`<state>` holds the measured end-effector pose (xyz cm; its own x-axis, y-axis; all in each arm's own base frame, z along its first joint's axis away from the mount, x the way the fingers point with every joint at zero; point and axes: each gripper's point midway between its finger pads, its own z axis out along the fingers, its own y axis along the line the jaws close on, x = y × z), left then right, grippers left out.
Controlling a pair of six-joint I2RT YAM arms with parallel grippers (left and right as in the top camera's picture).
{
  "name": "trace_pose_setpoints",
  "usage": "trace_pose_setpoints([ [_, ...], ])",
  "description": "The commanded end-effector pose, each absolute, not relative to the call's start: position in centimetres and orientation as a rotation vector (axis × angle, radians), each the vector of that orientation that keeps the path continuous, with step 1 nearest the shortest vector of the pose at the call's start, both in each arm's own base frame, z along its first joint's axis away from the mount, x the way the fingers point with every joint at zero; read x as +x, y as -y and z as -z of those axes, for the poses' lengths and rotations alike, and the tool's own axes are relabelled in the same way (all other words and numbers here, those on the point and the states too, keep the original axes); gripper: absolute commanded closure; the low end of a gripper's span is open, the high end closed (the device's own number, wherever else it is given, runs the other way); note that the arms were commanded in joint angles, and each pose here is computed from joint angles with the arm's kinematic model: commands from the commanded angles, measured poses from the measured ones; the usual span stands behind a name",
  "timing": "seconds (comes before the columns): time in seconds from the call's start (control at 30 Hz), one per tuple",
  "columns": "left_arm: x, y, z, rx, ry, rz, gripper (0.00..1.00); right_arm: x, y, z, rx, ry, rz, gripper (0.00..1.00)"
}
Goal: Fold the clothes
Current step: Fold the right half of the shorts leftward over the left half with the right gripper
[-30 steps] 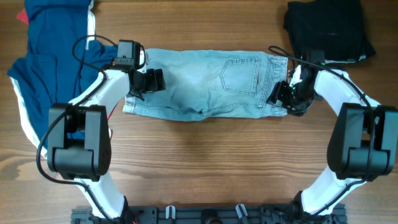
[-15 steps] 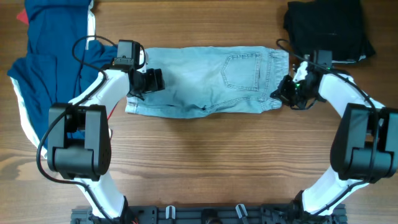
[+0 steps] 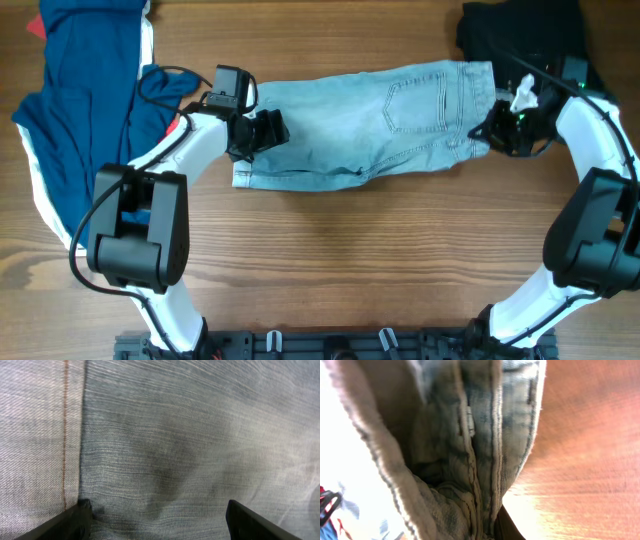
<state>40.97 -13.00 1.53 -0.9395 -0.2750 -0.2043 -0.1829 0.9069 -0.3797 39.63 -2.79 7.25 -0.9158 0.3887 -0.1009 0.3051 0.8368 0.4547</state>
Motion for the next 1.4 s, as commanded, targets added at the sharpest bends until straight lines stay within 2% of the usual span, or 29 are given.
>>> trace_pose_setpoints([
  [0.0, 39.9, 13.3, 0.7, -0.416, -2.874, 0.502, 0.14, 41.9, -1.3, -14.2, 0.196, -2.687, -0.712, 0.96],
  [0.3, 40.2, 13.4, 0.6, -0.417, -2.863, 0.509, 0.14, 40.2, -16.3, -16.7, -0.346, -2.633, -0.797, 0.96],
  [0.57, 40.2, 13.4, 0.6, -0.416, -2.863, 0.509, 0.15, 37.2, -25.1, -17.9, -0.6, -2.547, -0.925, 0.96],
  [0.87, 40.2, 13.3, 0.6, -0.426, -2.86, 0.51, 0.15, 36.6, -28.3, -21.1, -0.684, -2.433, -1.067, 0.96],
  [1.13, 40.1, 12.9, -0.4, -0.436, -2.856, 0.504, 0.19, 36.1, -29.5, -21.4, -0.717, -2.411, -1.078, 0.96],
  [1.27, 40.2, 12.4, -2.8, -0.431, -2.833, 0.486, 0.12, 36.3, -29.4, -21.4, -0.714, -2.41, -1.068, 0.96],
  [1.37, 40.1, 11.8, -4.7, -0.436, -2.811, 0.457, 0.01, 36.3, -29.4, -21.3, -0.713, -2.411, -1.062, 0.96],
])
